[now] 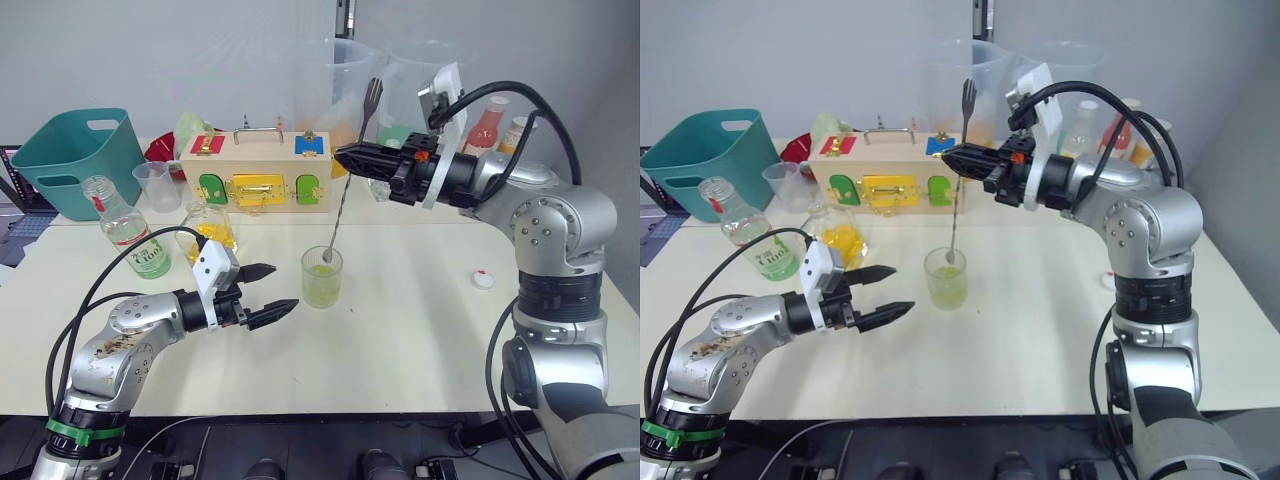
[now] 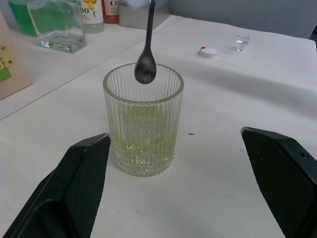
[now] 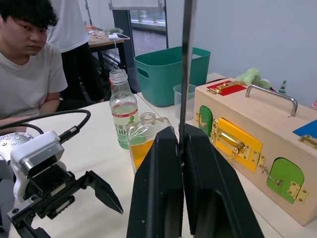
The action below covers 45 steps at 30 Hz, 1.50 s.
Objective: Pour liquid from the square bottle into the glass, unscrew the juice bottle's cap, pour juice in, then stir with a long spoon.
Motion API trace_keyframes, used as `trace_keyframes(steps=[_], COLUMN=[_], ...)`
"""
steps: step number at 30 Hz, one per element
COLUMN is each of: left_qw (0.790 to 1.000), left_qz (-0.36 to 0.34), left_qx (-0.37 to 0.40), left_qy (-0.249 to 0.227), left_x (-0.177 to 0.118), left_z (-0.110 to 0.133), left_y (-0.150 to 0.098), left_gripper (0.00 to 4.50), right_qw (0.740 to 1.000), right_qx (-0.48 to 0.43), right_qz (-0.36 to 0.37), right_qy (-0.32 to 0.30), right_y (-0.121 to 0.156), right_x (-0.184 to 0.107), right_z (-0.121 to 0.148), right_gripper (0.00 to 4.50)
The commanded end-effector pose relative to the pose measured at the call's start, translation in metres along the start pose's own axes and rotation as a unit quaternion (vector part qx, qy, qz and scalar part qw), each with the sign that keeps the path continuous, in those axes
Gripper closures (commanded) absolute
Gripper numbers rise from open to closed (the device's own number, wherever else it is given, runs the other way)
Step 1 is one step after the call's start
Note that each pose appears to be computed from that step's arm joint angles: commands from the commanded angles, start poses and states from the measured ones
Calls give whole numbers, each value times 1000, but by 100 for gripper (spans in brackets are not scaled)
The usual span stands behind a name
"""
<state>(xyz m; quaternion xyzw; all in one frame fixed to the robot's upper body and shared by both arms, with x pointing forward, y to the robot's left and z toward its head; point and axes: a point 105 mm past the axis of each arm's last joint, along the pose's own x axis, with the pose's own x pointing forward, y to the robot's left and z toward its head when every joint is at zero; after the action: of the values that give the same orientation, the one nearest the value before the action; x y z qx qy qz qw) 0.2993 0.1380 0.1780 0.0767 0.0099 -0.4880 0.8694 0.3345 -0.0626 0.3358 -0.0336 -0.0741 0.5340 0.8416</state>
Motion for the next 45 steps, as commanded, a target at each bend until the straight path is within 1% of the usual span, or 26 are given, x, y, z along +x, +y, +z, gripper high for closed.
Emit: trace_keyframes(steps=[1, 4, 7, 8, 9, 11, 14, 16, 20, 23, 25, 27, 30, 33, 36, 40, 42, 43, 45], left_qw=[1000, 1000, 1000, 1000, 1000, 1000, 1000, 1000, 1000, 1000, 999, 999, 999, 999, 998, 998, 998, 998, 999], left_qz=[-3, -4, -7, -8, -8, -7, -4, -1, 0, -3, 4, 6, -2, -8, -12, -20, -23, -24, -21], left_qx=[16, 17, 19, 19, 20, 20, 24, 28, 24, 22, 25, 26, 18, 26, 27, 25, 21, 18, 12], left_qy=[-12, -12, -10, -10, -9, -9, -10, -11, -12, -12, -20, -25, -35, -44, -47, -48, -48, -47, -48], left_x=[-2, -3, -5, -6, -7, -7, -8, -9, -9, -8, -8, -8, -7, -9, -10, -13, -15, -17, -19], left_z=[8, 8, 9, 9, 9, 8, 8, 9, 8, 6, 8, 9, 12, 14, 14, 14, 13, 12, 10], left_y=[0, 1, 1, 1, 2, 2, 3, 4, 4, 2, 3, 3, 1, -2, -4, -9, -12, -14, -15], left_gripper=[4, 4, 4, 4, 4, 4, 4, 4, 4, 4, 4, 4, 4, 4, 4, 4, 4, 4, 4], right_qw=[1000, 1000, 1000, 998, 998, 997, 998, 999, 998, 997, 997, 997, 993, 976, 956, 927, 907, 899, 887], right_qx=[-18, -15, -21, -52, -64, -68, -51, -39, -15, 21, 29, 26, 38, 98, 180, 208, 214, 209, 191], right_qz=[7, 1, -3, -14, -17, -18, -13, -20, -66, -73, -69, -69, -80, -128, -138, -163, -187, -191, -175], right_qy=[-25, -14, -17, -11, -6, -7, -21, -8, -1, -7, 8, 35, 83, 146, 186, 266, 312, 333, 383], right_y=[7, 5, 4, 4, 5, 6, 9, 4, -19, -27, -30, -31, -36, -53, -59, -69, -80, -83, -84], right_x=[-6, -8, -10, -12, -13, -14, -16, -16, -19, -25, -32, -37, -45, -61, -71, -88, -101, -107, -119], right_z=[19, 13, 14, 14, 13, 14, 22, 25, 36, 52, 62, 62, 56, 43, 28, -10, -36, -48, -70], right_gripper=[450, 450, 450, 450, 450, 450, 450, 450, 450, 450, 450, 450, 450, 450, 450, 450, 450, 450, 450])
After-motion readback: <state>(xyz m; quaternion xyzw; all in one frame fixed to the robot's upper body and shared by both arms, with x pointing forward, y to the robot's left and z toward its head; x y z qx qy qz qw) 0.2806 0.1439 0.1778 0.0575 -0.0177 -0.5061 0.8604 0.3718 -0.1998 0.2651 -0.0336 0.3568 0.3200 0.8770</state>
